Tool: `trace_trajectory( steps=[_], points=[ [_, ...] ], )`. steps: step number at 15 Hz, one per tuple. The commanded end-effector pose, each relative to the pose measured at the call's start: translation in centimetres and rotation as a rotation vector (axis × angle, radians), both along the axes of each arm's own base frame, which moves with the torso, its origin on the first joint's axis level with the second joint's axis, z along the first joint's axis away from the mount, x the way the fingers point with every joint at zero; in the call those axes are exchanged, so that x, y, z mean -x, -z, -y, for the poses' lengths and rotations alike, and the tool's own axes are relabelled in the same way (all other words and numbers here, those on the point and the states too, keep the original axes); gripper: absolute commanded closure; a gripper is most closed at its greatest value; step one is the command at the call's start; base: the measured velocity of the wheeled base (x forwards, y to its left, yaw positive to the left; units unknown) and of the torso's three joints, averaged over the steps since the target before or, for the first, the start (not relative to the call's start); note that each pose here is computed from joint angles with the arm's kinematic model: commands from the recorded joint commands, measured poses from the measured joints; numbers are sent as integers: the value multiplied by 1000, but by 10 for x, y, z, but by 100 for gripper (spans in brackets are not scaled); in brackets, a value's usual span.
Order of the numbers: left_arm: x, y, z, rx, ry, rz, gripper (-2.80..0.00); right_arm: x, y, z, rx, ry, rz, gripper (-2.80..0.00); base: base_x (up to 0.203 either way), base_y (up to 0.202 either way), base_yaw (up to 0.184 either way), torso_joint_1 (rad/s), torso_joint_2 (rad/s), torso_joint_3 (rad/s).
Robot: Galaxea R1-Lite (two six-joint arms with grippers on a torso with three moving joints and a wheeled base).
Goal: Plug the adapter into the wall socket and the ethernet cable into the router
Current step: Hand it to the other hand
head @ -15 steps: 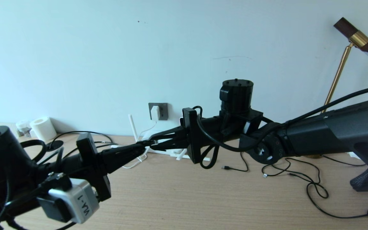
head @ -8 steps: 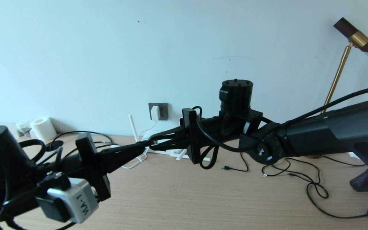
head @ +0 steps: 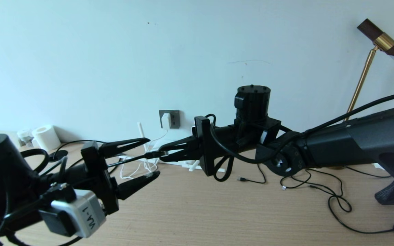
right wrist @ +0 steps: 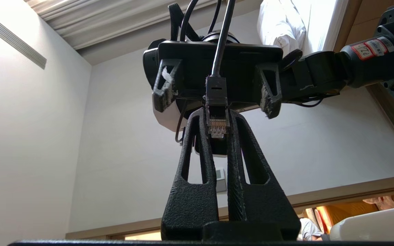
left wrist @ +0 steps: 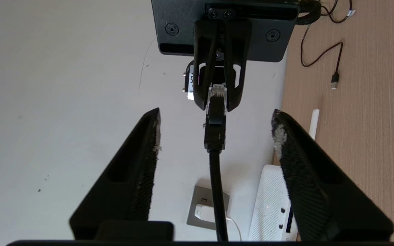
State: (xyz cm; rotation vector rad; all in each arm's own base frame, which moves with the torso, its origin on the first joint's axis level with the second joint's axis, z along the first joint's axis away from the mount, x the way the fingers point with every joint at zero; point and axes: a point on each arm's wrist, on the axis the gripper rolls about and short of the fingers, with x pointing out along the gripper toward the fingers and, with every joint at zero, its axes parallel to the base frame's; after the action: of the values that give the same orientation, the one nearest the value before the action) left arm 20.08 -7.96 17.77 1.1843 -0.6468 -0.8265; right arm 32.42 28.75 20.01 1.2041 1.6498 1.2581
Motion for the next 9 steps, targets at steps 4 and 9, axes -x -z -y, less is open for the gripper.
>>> trace_trajectory(
  steps=[4,9],
  points=[
    [-2,1,0,-5,2,2,-280,4,-1,-3,0,-19,-6,0,0,0,0,0,0,0],
    [-1,2,-1,-4,-2,0,-280,5,1,-4,4,-20,-10,0,0,0,0,0,0,0]
  ],
)
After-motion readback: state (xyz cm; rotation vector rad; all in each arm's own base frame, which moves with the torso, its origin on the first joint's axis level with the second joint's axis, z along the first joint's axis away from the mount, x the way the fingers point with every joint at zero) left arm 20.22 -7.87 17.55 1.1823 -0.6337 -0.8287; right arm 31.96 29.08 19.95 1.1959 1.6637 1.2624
